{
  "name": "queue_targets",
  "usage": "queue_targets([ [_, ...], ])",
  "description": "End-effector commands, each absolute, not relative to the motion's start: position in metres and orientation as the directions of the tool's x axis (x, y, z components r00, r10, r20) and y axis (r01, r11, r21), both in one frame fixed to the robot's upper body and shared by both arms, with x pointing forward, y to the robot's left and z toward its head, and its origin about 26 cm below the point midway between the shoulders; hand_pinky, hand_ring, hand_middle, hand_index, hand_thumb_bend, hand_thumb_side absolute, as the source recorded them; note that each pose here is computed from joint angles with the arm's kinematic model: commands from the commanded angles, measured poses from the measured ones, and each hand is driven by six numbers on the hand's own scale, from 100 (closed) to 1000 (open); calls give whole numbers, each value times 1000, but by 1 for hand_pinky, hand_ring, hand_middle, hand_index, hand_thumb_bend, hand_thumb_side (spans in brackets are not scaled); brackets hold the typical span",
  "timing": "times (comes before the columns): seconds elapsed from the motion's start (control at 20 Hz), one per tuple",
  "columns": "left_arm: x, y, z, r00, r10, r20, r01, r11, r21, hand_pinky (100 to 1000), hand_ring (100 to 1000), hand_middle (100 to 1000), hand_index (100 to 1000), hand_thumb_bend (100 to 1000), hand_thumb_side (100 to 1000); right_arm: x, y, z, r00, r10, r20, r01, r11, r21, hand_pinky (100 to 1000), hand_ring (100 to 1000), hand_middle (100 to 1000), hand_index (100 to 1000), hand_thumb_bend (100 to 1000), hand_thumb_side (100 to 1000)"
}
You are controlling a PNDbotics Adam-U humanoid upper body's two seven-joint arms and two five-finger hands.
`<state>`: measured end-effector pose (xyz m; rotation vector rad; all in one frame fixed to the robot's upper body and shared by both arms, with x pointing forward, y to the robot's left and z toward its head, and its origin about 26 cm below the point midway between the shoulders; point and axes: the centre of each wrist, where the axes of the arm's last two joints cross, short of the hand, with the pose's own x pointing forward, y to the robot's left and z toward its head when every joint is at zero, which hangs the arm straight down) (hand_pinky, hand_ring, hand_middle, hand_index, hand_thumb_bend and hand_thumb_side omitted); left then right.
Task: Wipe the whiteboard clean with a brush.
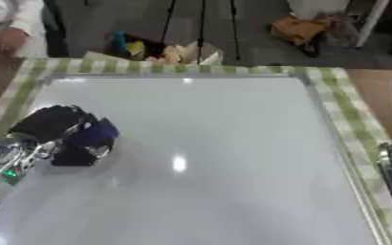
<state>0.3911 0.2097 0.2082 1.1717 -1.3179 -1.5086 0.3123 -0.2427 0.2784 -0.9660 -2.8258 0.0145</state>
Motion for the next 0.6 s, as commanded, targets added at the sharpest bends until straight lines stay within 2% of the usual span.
queue_targets([
  [0.05,387,215,214,-269,-957,-106,-16,-106,994,261,436,468,777,100,866,309,-246,287,-782,613,113,612,789,-52,813,838,770,823,100,957],
  [0.6,390,214,190,-286,-955,-78,51,-97,994,258,436,467,774,100,867,309,-245,289,-784,612,107,610,791,-49,813,838,771,822,100,955],
])
